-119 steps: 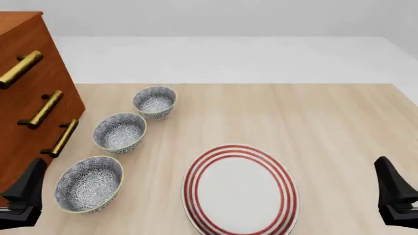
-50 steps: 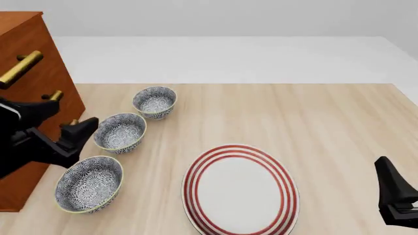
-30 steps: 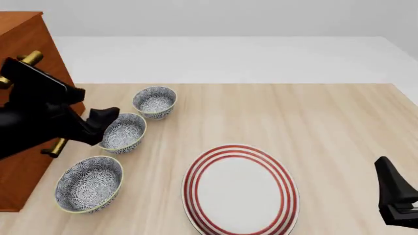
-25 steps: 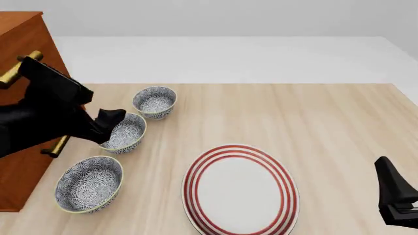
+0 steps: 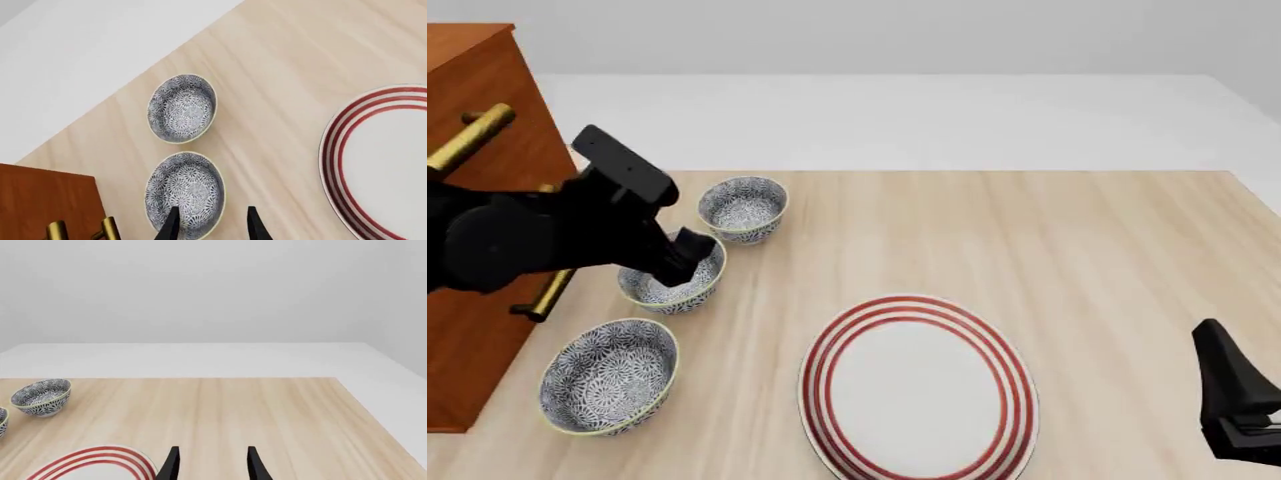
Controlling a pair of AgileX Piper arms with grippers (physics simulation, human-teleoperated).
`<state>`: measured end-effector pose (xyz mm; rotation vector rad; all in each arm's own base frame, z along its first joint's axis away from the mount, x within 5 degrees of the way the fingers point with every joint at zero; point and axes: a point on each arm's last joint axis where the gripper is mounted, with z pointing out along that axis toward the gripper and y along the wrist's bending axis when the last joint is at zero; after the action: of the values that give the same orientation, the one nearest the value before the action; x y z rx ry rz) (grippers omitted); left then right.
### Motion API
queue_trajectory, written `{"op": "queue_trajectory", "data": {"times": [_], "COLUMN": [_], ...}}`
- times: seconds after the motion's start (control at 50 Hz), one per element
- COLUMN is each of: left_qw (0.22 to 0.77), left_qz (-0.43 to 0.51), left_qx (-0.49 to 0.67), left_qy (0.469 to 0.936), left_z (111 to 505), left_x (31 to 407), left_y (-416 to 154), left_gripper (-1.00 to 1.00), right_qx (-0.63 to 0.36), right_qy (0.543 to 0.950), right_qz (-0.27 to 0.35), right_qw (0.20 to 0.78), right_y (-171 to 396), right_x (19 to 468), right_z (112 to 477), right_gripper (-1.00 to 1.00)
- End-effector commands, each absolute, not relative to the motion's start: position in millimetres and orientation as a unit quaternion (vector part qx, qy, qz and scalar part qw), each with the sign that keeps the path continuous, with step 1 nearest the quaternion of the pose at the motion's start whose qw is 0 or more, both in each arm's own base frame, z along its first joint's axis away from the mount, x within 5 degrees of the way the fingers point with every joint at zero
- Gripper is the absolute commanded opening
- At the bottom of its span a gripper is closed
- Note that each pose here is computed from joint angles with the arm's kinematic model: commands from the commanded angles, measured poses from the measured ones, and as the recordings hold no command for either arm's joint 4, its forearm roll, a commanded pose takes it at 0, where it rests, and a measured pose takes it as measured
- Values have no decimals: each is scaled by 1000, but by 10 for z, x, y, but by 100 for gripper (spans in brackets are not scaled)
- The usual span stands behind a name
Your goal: Pick up the bowl and put it in the middle on the plate.
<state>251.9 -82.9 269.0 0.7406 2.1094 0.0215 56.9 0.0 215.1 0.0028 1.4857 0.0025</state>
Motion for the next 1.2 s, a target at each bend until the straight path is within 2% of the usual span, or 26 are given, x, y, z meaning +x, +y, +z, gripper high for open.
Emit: {"op": "queue_trajectory", "data": {"times": [0.02, 0.32, 1.2], "left_qw": [414, 409, 346], "left_qz": [23, 47, 18], "left_qx": [295, 323, 314], "left_qy": [861, 852, 884], "left_z": [2582, 2517, 1933], "left_x": [2749, 2874, 3108], "left_y": [-775, -724, -921], "left_gripper": [100, 100, 100], "right_qx": [3, 1, 1], "right_qy": [677, 676, 676], "right_qz": [3, 1, 1], "right_qw": [736, 737, 737], "right_y": [0, 0, 0], "right_x": [571, 572, 582], "right_z": [2151, 2150, 2146], "right_gripper": [100, 100, 100]}}
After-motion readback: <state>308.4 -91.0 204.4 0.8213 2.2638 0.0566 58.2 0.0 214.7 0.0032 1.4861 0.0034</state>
